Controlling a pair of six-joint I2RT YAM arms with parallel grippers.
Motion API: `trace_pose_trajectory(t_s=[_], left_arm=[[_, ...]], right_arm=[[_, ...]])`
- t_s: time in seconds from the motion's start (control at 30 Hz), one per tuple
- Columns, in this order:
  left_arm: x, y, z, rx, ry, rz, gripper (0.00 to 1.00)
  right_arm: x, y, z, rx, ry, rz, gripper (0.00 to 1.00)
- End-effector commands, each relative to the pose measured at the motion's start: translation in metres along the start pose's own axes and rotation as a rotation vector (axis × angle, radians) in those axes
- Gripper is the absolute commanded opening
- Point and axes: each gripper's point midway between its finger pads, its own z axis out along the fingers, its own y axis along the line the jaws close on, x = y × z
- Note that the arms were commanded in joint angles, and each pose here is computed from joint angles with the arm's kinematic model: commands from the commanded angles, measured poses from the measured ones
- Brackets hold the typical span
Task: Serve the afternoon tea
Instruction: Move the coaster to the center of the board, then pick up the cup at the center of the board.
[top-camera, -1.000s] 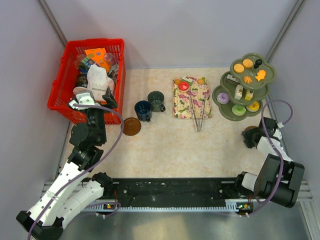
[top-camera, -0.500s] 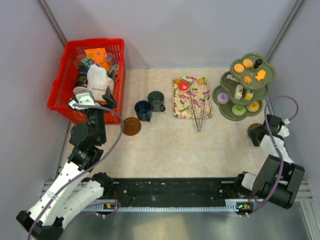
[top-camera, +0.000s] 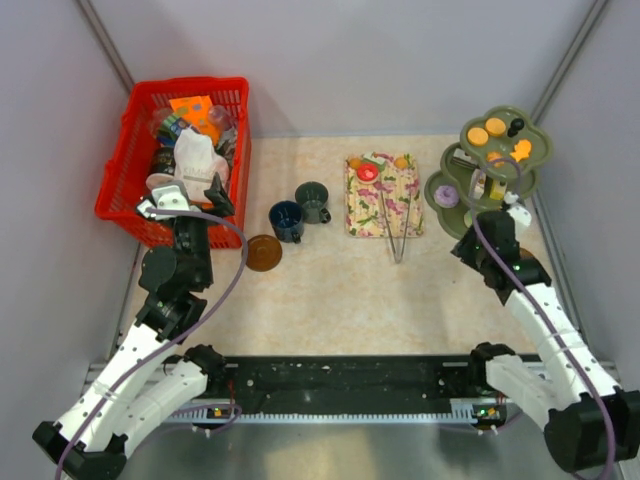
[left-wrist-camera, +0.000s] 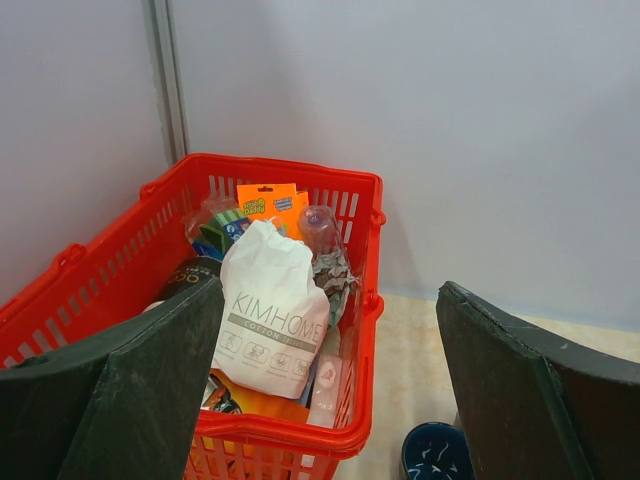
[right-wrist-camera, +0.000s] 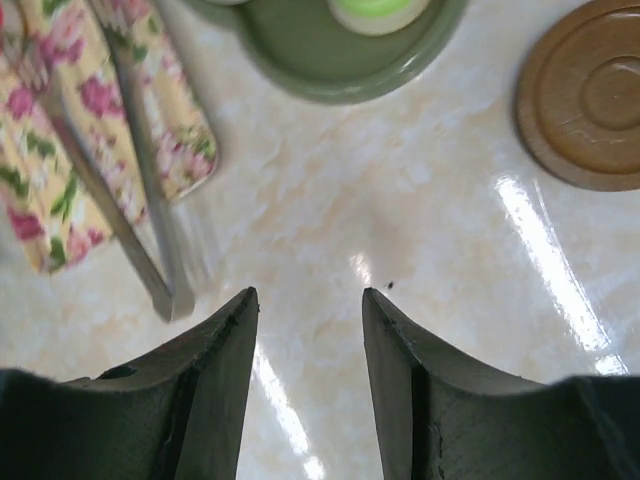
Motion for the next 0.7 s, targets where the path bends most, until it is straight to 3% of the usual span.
trace_pose_trajectory(t_s=[0.0,0.17,0.43,0.67], left_arm=[[-0.009,0.0,0.0,-0.002,-0.038,-0.026,0.92],[-0.01,-0.001,0.0,0.003,-0.039,-0.028,0.92],[-0.011,0.001,0.0,-0.004,-0.043,-0.028,0.92],[-0.013,0.003,-0.001,-0.008,-0.047,-0.023,0.92]], right_arm=[[0.002,0.029,-0.03,-0.026,-0.029,-0.203,0.47],[0.034,0.107,-0.047,-0.245,0.027,-0.443,0.54],[0.051,0.206,-0.042,-0.522,0.095,-0.614,0.54],[0.067,0.26,-0.016,-0.616,0.095,-0.755,0.54]])
